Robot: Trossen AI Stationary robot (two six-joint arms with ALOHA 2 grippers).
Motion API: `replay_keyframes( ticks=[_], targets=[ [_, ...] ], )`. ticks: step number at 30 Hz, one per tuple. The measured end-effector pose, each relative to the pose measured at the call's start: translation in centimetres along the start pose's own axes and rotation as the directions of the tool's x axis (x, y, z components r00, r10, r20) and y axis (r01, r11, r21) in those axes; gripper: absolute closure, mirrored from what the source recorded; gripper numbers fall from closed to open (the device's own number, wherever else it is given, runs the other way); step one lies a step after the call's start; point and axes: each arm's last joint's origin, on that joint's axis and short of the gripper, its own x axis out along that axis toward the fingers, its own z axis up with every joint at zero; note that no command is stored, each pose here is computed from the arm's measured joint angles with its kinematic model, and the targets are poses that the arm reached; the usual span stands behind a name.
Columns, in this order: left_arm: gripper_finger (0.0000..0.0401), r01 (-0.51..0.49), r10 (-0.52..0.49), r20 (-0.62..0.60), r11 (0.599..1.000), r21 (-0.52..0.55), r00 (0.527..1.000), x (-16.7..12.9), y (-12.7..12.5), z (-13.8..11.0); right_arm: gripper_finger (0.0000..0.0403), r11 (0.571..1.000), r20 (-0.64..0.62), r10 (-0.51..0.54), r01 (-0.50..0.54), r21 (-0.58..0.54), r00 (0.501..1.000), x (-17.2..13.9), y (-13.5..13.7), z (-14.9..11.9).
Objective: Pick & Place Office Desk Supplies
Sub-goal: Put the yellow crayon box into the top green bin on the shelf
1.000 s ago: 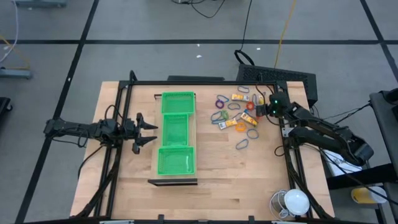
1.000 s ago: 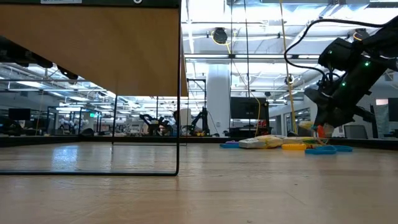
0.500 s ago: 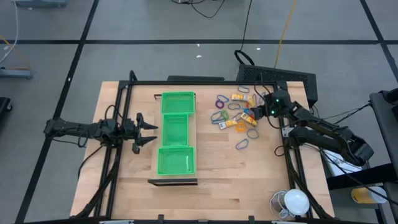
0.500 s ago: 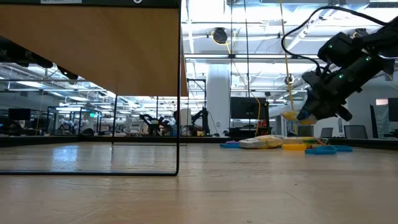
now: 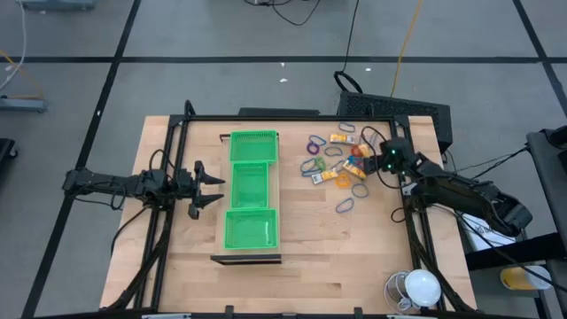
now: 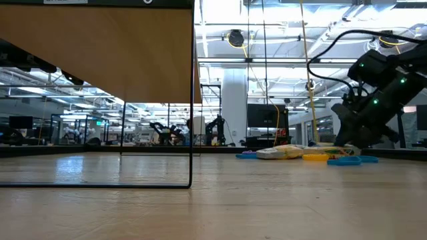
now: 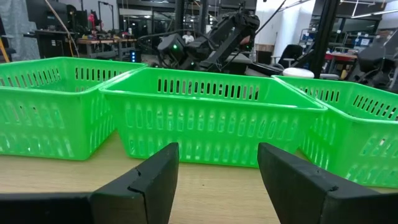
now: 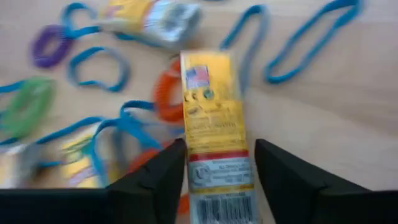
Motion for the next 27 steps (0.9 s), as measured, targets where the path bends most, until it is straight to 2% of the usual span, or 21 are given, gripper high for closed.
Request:
replay_keyframes(
  ticks=[2, 5, 10, 14, 20, 27],
  targets=[
    [0.0171, 0.000, 0.000, 0.000, 1.000, 0.000, 1.000, 0.0, 0.0, 0.0, 0.0189, 0.999, 0.007, -0.046, 0.046, -0.003, 0.999, 0.1, -0.3, -0.3],
    [0.0171, 0.000, 0.000, 0.000, 1.000, 0.000, 1.000, 0.0, 0.0, 0.0, 0.0172, 0.998, -0.006, -0.058, 0.058, -0.004, 0.998, 0.1, -0.4, -0.6],
    [0.0171, -0.001, 0.001, 0.000, 1.000, 0.000, 1.000, 0.0, 0.0, 0.0, 0.0172, 0.996, -0.064, -0.085, 0.084, -0.020, 0.994, 0.1, -0.7, -1.2],
    [0.0171, 0.000, 0.000, -0.001, 1.000, 0.000, 1.000, 0.0, 0.0, 0.0, 0.0193, 0.994, -0.079, -0.098, 0.094, -0.053, 0.992, 0.1, -0.8, -1.3],
    [0.0171, 0.000, 0.000, 0.000, 1.000, 0.000, 1.000, 0.0, 0.0, 0.0, 0.0245, 0.992, -0.071, -0.113, 0.109, -0.068, 0.991, 0.1, -0.8, -1.3],
    [0.0171, 0.000, 0.000, 0.000, 1.000, 0.000, 1.000, 0.0, 0.0, 0.0, 0.0294, 0.997, 0.037, -0.057, 0.059, -0.046, 0.998, 0.2, -0.3, -0.3]
  ],
)
